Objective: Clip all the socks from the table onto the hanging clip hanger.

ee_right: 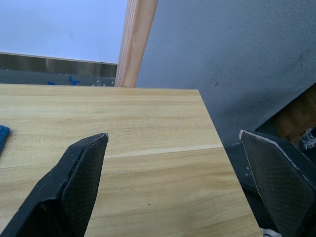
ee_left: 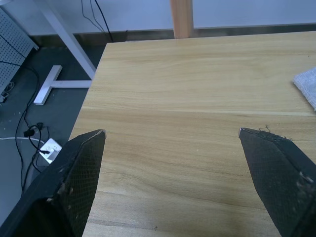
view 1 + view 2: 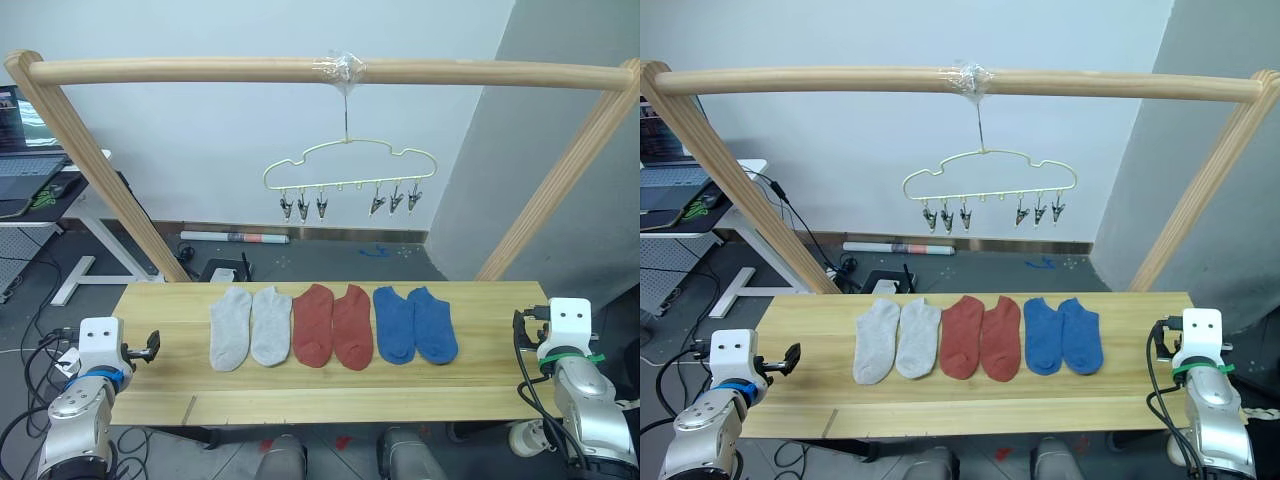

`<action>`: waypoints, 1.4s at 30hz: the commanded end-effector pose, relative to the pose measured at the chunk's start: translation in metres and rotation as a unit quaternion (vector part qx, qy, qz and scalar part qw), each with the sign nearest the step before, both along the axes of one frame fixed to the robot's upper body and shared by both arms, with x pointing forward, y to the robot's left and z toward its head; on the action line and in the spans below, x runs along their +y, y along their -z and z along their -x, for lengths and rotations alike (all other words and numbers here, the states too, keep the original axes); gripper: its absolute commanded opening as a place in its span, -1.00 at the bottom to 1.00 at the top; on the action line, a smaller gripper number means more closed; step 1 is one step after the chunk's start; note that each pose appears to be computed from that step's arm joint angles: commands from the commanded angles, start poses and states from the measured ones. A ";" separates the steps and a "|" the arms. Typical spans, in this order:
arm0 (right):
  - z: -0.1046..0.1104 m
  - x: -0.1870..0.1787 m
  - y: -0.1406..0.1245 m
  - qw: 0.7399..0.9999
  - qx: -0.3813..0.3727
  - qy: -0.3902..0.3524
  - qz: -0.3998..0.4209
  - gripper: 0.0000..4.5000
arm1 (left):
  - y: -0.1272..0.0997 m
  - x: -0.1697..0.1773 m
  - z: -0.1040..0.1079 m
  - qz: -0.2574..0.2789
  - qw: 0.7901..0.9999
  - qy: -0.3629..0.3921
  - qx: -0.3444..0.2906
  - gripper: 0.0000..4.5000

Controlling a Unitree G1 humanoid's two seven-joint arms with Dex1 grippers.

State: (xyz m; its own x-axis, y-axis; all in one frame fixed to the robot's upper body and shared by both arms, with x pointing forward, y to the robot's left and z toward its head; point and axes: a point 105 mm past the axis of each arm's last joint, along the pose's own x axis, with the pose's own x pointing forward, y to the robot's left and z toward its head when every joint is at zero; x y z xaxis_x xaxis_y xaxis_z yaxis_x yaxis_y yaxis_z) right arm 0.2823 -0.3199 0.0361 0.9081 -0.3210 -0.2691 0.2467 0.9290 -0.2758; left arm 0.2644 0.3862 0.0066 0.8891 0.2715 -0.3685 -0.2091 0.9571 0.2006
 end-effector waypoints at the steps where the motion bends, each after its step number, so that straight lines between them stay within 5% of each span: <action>1: -0.001 -0.004 -0.010 1.000 -0.017 0.002 0.014 1.00 | -0.016 0.012 -0.002 -0.023 1.000 -0.010 -0.019 1.00; 18: -0.008 0.002 -0.012 1.000 -0.019 -0.012 0.014 1.00 | -0.019 0.011 -0.002 -0.008 0.999 -0.006 -0.036 1.00; 29: -0.016 0.008 -0.018 0.999 -0.024 -0.038 0.021 1.00 | -0.044 0.002 -0.010 0.007 0.996 0.026 -0.083 1.00; 37: -0.024 0.018 -0.024 0.997 -0.031 -0.064 0.025 1.00 | -0.053 -0.009 -0.010 0.026 0.994 0.037 -0.102 0.10; 42: -0.036 0.051 -0.042 0.985 -0.046 -0.165 0.024 1.00 | -0.062 -0.033 -0.021 0.027 0.991 0.060 -0.115 0.10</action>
State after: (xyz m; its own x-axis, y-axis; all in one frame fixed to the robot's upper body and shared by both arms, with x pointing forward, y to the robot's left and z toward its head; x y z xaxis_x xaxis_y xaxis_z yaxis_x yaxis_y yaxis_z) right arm 0.3089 -0.2826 0.0501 0.9608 -0.0922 -0.2614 0.0096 0.9535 -0.3013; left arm 0.2787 0.3598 0.0505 0.9615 0.1585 -0.2244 -0.1409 0.9857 0.0922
